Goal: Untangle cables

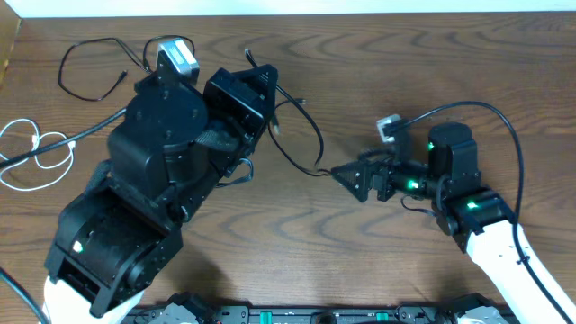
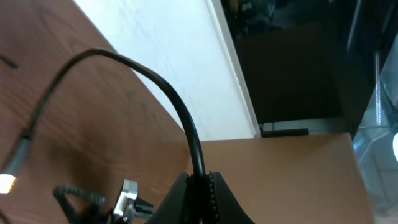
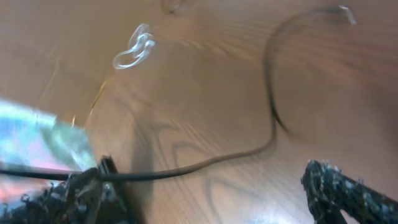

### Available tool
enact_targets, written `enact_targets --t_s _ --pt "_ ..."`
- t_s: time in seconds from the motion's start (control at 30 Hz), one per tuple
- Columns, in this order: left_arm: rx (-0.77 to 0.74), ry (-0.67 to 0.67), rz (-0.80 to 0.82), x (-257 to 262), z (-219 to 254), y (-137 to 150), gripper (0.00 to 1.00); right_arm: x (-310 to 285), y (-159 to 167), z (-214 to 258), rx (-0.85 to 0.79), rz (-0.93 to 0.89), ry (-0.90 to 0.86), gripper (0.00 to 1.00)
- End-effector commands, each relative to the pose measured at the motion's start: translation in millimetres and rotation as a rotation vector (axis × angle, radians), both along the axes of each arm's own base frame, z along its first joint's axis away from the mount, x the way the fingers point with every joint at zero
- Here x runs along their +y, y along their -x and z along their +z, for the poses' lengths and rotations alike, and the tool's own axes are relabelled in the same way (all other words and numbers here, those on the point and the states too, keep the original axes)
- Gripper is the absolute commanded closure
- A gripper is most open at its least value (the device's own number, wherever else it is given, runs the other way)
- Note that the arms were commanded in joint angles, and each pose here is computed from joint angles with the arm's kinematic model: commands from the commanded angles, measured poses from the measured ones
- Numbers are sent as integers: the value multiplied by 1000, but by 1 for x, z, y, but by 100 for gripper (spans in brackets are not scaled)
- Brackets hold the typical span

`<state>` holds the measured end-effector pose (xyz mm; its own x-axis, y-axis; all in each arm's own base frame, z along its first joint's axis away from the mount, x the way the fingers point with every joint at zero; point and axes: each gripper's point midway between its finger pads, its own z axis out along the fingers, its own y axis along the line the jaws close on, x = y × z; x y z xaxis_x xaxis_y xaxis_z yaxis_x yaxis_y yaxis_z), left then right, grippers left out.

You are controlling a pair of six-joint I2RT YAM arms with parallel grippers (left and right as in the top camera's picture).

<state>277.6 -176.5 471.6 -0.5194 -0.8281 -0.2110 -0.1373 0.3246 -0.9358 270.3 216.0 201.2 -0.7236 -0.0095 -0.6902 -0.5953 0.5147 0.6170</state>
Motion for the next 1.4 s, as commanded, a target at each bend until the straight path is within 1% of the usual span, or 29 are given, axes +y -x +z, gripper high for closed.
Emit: enact_targets --t_s 0.0,0.07,0.17,0.23,0.33,0.43,0.5,0.53,0.6,0.73,0.77,0.8,0.83,0.9,0.93,1.0,1.1,1.13,1.27,1.33,1.37 --pt "46 95 46 1 1 -3 92 23 17 25 -253 195 -13 1" --pt "46 96 59 3 0 -5 93 26 18 28 -277 206 -16 1" --pt "27 76 147 17 1 -12 92 27 24 24 -287 242 -4 1" --pt "16 67 192 25 2 -14 92 28 33 21 -310 298 2 1" --pt "16 64 197 26 1 -15 92 28 36 19 -341 327 15 1" --pt "21 61 194 25 0 -14 93 30 31 26 -408 329 7 1" --pt "21 62 193 25 0 -14 93 30 29 28 -420 328 5 6" --pt "21 62 193 25 0 -14 93 31 29 26 -417 328 5 11" --pt "25 69 194 25 0 -14 93 32 27 23 -409 330 7 14" --pt "46 105 170 19 -1 -12 93 42 23 23 -444 350 -7 16" --pt "45 104 175 20 0 -12 92 43 22 23 -442 348 -9 20" --pt "44 103 181 21 0 -13 93 43 22 22 -442 349 -9 23" --pt "42 103 183 21 0 -13 93 43 21 22 -442 349 -9 23" --pt "42 103 183 22 0 -13 92 42 20 21 -441 343 -4 28" --pt "42 103 184 22 0 -13 93 42 18 20 -440 330 7 36" --pt "43 102 184 22 0 -13 93 41 17 19 -438 323 13 43" --pt "43 102 184 22 0 -13 93 41 17 18 -430 322 13 45" --pt "43 102 184 22 -1 -13 93 41 17 17 -427 323 14 49" --pt "43 102 184 22 -1 -13 92 41 17 17 -416 319 11 75" --pt "43 101 184 22 -1 -13 92 41 17 17 -409 317 8 83" --pt "43 102 184 22 -1 -13 93 41 17 17 -409 317 8 93"
